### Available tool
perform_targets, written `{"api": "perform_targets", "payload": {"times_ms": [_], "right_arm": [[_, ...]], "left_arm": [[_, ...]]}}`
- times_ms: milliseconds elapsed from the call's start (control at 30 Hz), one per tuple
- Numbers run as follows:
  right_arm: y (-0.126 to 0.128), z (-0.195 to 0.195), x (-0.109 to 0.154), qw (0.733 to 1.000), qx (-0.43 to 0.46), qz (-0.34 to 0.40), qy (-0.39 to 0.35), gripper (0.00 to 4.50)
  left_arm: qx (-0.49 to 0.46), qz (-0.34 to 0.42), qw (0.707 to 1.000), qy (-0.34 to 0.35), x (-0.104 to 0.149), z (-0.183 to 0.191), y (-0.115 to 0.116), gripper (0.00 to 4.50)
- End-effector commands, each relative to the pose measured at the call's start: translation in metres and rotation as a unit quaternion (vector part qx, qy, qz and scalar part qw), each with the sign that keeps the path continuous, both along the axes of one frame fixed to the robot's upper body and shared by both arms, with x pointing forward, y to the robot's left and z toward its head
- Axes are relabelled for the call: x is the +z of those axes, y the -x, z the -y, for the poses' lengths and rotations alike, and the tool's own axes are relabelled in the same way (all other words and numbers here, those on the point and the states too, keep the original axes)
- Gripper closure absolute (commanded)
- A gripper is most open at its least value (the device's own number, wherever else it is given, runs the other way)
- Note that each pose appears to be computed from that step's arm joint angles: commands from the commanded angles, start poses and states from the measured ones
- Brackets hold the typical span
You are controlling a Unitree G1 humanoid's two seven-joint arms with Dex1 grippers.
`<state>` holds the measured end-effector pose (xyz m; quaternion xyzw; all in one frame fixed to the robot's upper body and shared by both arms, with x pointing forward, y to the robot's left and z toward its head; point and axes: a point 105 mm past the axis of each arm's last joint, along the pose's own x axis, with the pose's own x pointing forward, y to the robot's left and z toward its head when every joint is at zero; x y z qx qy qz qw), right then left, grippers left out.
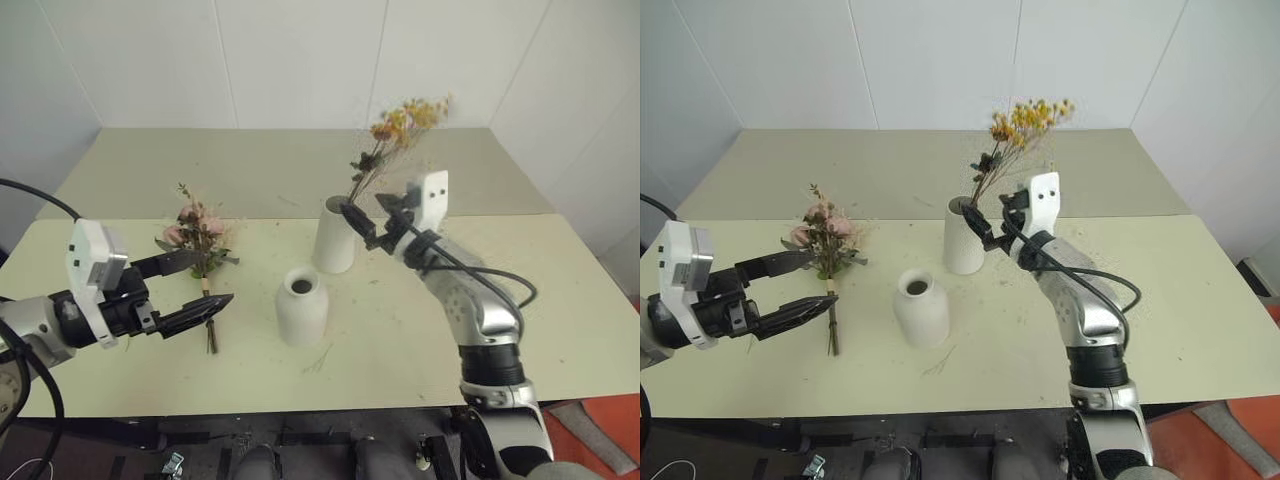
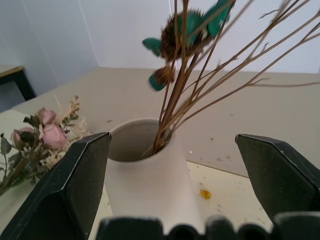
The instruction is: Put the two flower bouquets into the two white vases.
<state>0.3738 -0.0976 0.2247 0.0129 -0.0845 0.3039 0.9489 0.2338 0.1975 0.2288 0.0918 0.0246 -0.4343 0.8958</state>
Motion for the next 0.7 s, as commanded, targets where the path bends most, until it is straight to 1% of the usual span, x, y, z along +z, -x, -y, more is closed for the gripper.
{"api": "perform_targets", "payload": {"times_ms": [33, 233, 300, 367, 467, 567, 633, 700], "right_arm": [[0.018, -0.004, 0.020, 0.998, 0.040, 0.048, 0.026, 0.03], [0.028, -0.004, 0.016, 0.993, 0.078, 0.050, 0.079, 0.03], [0.039, 0.001, 0.004, 0.984, 0.115, 0.039, 0.133, 0.03], [0.050, 0.008, -0.004, 0.974, 0.148, 0.028, 0.172, 0.03], [0.061, 0.017, -0.007, 0.962, 0.183, 0.021, 0.202, 0.03], [0.066, 0.024, -0.006, 0.954, 0.203, 0.015, 0.220, 0.03], [0.065, 0.027, -0.005, 0.951, 0.207, 0.013, 0.228, 0.03], [0.063, 0.027, -0.004, 0.951, 0.207, 0.013, 0.231, 0.03]], "left_arm": [[-0.008, 0.012, 1.000, -0.006, 0.006, 0.003, 0.003, 0.00], [-0.005, 0.011, 1.000, -0.007, 0.007, 0.003, 0.002, 0.00], [0.033, -0.011, 0.999, -0.024, 0.000, -0.004, -0.002, 0.00], [0.090, -0.057, 0.993, -0.052, -0.011, -0.014, -0.008, 0.00], [0.174, -0.142, 0.970, -0.091, -0.029, -0.033, -0.018, 0.00], [0.231, -0.218, 0.943, -0.102, -0.040, -0.046, -0.026, 0.00], [0.267, -0.256, 0.924, -0.102, -0.044, -0.052, -0.035, 0.00], [0.306, -0.273, 0.906, -0.101, -0.049, -0.058, -0.045, 0.00]]}}
